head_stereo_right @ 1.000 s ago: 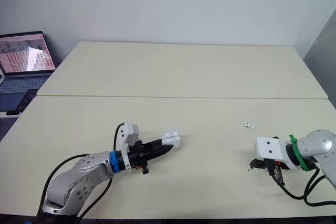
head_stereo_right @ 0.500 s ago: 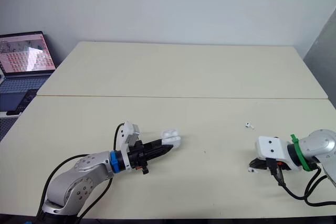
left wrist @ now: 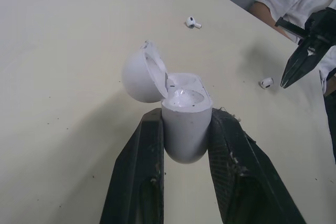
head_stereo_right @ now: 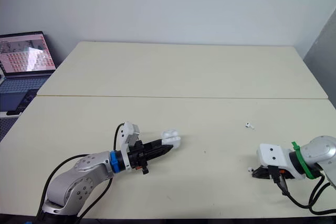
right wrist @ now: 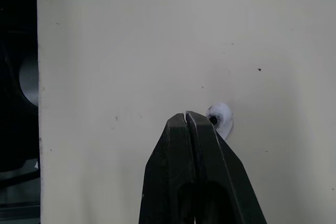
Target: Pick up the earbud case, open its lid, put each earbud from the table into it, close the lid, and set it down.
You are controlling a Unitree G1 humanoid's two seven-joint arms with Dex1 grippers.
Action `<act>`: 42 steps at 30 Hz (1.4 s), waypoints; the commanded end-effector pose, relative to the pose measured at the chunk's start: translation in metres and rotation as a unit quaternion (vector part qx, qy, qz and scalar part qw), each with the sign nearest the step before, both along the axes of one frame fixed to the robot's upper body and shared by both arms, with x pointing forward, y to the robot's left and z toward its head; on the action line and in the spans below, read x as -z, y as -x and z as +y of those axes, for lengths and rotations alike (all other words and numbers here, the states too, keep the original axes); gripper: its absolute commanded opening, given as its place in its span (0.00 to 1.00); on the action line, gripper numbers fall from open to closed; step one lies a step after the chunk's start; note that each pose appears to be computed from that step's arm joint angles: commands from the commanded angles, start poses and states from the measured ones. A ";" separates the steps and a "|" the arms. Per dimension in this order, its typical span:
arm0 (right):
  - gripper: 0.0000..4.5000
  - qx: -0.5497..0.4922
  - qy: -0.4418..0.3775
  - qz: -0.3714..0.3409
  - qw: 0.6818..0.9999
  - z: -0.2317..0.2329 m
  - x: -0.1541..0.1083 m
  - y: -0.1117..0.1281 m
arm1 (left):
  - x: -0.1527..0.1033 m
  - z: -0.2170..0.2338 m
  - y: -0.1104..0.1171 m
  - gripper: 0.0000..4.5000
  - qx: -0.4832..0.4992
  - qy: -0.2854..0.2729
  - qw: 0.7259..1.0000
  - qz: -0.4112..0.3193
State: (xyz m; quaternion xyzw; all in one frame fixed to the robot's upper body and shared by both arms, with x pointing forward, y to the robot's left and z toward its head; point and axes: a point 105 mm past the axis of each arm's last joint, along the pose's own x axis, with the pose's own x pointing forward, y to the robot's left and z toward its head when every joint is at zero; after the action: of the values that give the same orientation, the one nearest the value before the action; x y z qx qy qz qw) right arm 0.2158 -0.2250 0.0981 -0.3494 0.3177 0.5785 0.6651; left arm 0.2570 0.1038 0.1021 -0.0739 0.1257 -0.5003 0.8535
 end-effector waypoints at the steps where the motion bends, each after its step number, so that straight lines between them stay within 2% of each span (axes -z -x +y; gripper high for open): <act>1: 0.00 0.004 -0.002 -0.027 1.000 -0.001 -0.004 -0.008 | -0.007 -0.001 0.001 0.18 0.010 0.005 1.000 -0.014; 11: 0.00 0.016 0.008 -0.055 0.998 -0.008 -0.007 -0.020 | -0.006 -0.001 0.002 0.18 0.010 0.004 1.000 -0.013; 21: 0.00 -0.003 0.002 -0.063 0.998 -0.001 -0.018 -0.019 | -0.006 0.000 0.001 0.18 0.010 0.003 1.000 -0.012; 25: 0.20 -0.024 0.029 -0.058 0.998 -0.001 -0.018 -0.017 | -0.006 -0.001 0.002 0.18 0.011 0.004 1.000 -0.012; 33: 0.84 -0.068 0.113 -0.069 0.989 -0.012 -0.019 -0.030 | -0.006 -0.001 0.001 0.18 0.011 0.003 1.000 -0.014; 36: 0.84 -0.094 0.148 -0.065 0.982 -0.008 -0.019 -0.034 | -0.006 -0.001 0.001 0.18 0.009 0.002 1.000 -0.016; 42: 0.84 -0.133 0.161 -0.048 0.977 0.014 -0.020 -0.033 | -0.006 0.000 0.001 0.18 0.005 0.002 1.000 -0.018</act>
State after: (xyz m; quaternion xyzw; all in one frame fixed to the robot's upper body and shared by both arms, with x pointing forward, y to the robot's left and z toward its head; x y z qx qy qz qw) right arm 0.2501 -0.2158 0.1130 -0.5060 0.3280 0.5819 0.5457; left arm 0.2558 0.1042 0.1011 -0.0722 0.1271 -0.5044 0.8510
